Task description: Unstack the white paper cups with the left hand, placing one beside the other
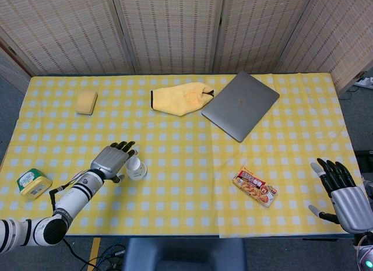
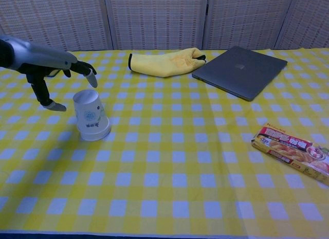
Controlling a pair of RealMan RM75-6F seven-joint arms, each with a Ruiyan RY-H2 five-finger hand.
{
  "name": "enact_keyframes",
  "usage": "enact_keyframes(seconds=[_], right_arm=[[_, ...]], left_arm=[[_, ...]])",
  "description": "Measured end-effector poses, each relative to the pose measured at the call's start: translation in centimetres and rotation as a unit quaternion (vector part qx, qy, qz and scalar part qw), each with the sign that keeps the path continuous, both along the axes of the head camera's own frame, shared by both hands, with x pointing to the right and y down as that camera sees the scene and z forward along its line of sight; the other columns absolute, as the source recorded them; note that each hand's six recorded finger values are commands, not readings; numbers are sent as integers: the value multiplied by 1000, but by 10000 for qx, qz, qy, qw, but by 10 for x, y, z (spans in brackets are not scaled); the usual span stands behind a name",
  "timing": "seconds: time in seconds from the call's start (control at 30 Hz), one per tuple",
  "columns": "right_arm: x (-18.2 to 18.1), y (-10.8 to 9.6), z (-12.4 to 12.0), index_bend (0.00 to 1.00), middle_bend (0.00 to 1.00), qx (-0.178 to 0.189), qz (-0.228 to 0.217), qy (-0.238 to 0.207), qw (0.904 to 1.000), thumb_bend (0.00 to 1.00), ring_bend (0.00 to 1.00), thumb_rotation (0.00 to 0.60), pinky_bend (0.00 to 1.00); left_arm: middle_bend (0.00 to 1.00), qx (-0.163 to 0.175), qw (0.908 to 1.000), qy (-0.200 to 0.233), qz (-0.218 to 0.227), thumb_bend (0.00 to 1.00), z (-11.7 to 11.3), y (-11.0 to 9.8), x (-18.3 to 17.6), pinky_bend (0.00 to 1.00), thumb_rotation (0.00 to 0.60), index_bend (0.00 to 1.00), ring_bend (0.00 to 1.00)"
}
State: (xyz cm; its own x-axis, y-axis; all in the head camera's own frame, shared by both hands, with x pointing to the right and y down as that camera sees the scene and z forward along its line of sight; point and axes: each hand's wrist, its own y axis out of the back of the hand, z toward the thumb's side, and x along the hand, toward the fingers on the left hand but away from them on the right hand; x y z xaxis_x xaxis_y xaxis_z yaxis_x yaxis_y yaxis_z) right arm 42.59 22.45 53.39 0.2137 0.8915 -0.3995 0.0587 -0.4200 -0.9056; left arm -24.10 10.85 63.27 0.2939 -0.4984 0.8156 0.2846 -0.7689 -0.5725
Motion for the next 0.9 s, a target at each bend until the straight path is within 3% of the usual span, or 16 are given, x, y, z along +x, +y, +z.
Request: enact_keyframes(seconds=[0.63,0.9], right_arm=[[1,0,-1,0,0,18,17,13,10000,118,0,600,0],[1,0,-2,0,0,39,18,5,10000,118,0,600,0]], left_arm=[[0,-60,9998,186,1,347,10,-3,12,165,600,264,0],[0,-27,9995,298,-46,347,12,-8,16,165,600,335,0]])
